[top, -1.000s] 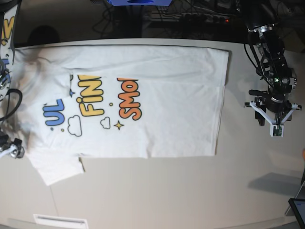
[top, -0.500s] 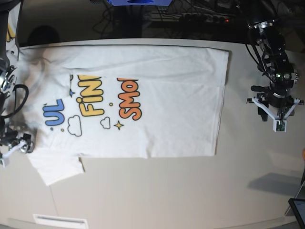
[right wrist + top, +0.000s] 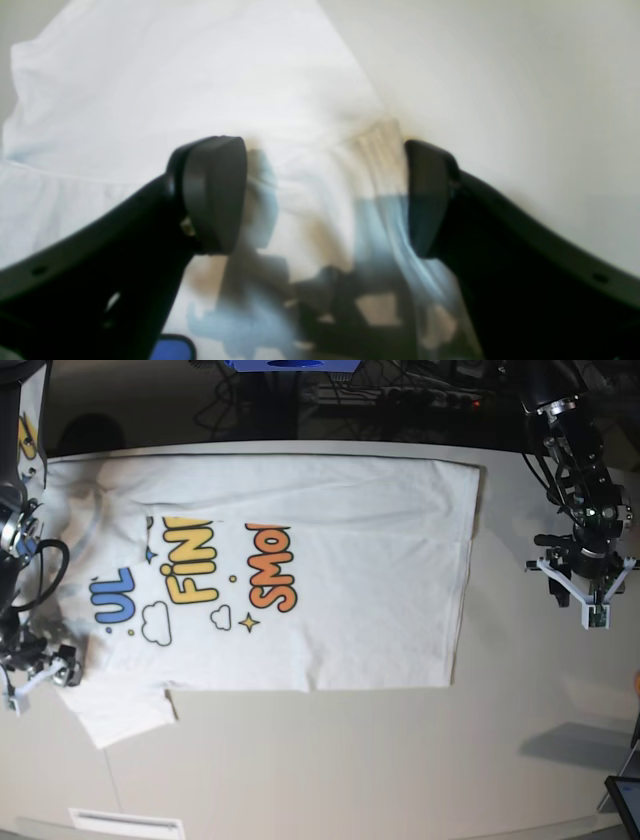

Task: Fold the T-shirt properly
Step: 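Lower both grippers and grasp the open long edge of the shirt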

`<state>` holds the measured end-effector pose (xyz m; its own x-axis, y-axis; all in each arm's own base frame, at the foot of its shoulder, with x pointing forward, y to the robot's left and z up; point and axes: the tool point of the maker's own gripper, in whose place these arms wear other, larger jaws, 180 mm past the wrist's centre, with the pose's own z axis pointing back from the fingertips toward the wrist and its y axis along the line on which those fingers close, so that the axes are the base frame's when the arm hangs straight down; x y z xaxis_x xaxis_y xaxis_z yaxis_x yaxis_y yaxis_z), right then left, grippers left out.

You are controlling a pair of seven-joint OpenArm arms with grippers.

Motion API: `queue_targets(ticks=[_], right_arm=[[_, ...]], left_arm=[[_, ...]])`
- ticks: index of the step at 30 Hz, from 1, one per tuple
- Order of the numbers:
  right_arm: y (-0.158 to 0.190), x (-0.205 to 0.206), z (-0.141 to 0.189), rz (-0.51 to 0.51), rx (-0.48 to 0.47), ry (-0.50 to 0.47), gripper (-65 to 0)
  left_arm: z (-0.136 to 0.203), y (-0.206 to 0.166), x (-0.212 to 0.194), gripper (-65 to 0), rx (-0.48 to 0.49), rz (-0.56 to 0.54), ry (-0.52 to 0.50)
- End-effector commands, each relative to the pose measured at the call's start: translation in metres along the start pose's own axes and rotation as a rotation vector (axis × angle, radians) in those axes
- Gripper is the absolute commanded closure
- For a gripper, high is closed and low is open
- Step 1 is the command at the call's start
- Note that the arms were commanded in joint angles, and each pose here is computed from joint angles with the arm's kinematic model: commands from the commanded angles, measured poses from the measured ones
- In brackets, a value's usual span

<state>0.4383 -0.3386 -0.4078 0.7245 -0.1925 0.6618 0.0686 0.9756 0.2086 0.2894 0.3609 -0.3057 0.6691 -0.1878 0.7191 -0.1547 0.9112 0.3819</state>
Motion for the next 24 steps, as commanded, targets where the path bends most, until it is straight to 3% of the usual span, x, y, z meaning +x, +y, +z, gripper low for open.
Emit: queue_targets(ticks=[1, 8, 10, 14, 16, 20, 24], right_arm=[[-0.006, 0.027, 0.008, 0.008, -0.008, -0.056, -45.7], [-0.006, 0.028, 0.009, 0.010, -0.009, -0.060, -43.1], [-0.006, 0.030, 0.009, 0.010, -0.009, -0.071, -34.5], [-0.006, 0.032, 0.008, 0.005, -0.010, -0.087, -8.9], [-0.006, 0.032, 0.008, 0.005, -0.010, -0.087, -1.7], [-0.007, 0.033, 0.009, 0.007, -0.012, -0.092, -1.6], [-0.007, 0.034, 0.009, 0.008, -0.013, -0.094, -1.6]], left_arm=[[0.004, 0.010, 0.018, -28.9, 0.028, -0.011, -0.056], [0.003, 0.012, 0.017, -28.9, 0.030, -0.011, -0.052], [0.003, 0.011, 0.017, -29.1, 0.027, -0.011, -0.052], [0.002, 0.010, 0.024, -29.1, 0.027, 0.002, -0.066], [0.000, 0.010, 0.025, -29.1, 0.028, 0.010, -0.063], [-0.014, 0.011, 0.021, -29.2, 0.020, 0.043, -0.037], [-0.041, 0.006, 0.011, -39.5, -0.027, 0.146, 0.020]])
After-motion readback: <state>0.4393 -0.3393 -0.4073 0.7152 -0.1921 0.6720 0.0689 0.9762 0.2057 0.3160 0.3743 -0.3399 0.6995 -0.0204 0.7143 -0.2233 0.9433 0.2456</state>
